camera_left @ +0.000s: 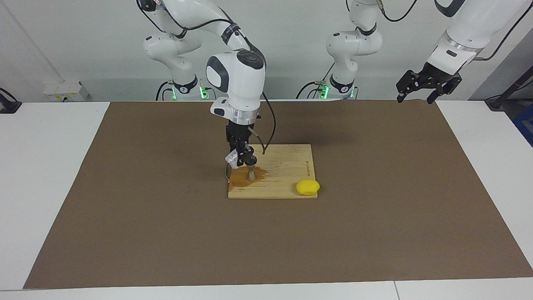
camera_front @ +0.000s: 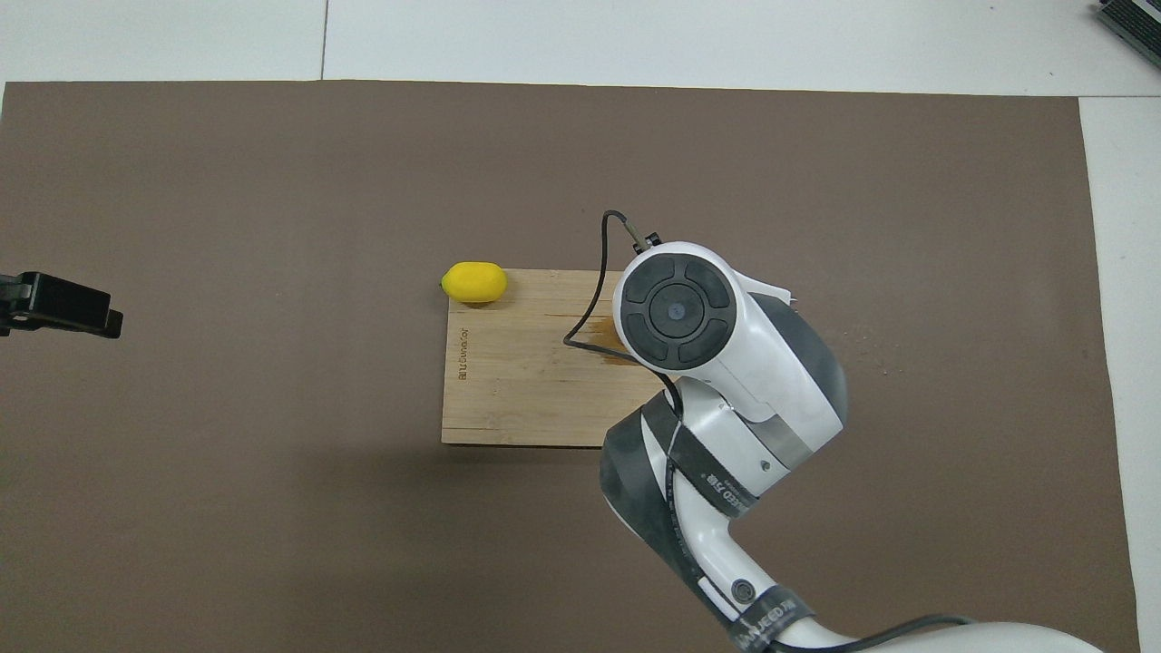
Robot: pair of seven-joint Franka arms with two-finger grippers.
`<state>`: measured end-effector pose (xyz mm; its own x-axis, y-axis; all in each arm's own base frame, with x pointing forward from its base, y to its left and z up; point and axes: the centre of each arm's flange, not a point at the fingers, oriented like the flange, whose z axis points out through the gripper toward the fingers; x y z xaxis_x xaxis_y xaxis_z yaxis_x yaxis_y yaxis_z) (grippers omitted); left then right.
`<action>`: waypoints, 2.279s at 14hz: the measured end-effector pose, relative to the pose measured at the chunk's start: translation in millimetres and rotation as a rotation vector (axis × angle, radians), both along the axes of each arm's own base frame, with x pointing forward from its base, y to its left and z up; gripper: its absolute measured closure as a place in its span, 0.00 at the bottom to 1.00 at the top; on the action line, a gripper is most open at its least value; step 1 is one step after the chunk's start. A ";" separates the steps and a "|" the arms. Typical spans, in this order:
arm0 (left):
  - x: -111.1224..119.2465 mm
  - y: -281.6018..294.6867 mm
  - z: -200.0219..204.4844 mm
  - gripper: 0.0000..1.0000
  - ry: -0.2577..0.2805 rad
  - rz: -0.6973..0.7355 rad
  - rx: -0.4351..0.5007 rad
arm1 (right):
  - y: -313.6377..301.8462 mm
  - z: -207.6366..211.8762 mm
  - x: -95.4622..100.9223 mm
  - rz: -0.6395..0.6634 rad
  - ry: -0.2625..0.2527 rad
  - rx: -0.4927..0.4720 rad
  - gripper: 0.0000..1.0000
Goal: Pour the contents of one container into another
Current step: 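Tilt the clear cup with the right gripper to pour into the metal cup, then carry the clear cup back beside the board with the right gripper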
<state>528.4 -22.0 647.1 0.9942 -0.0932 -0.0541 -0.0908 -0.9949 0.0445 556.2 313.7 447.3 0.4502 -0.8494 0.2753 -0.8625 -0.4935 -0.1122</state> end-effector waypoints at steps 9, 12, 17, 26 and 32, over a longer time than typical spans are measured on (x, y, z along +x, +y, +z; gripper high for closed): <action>0.0 0.0 0.0 0.00 0.000 0.000 0.000 | 4.6 2.0 -1.4 0.006 -0.002 0.004 0.49; 0.0 0.1 0.0 0.00 0.000 0.000 0.000 | 3.1 8.9 2.2 -0.018 0.003 0.043 0.49; 0.0 0.1 0.0 0.00 0.000 0.000 0.000 | 2.0 8.7 3.7 -0.064 0.045 0.117 0.49; 0.0 0.0 0.0 0.00 0.000 0.000 0.000 | -33.5 1.1 23.4 -0.216 0.134 0.267 0.49; 0.0 0.0 0.0 0.00 0.000 0.000 0.000 | -87.2 -16.0 47.1 -0.331 0.216 0.408 0.49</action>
<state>528.4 -22.0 647.1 0.9942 -0.0931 -0.0542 -0.0907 -0.9949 0.0445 603.3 226.4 431.3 0.1515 -0.9731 -0.1735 -0.9884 -0.1466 -0.0409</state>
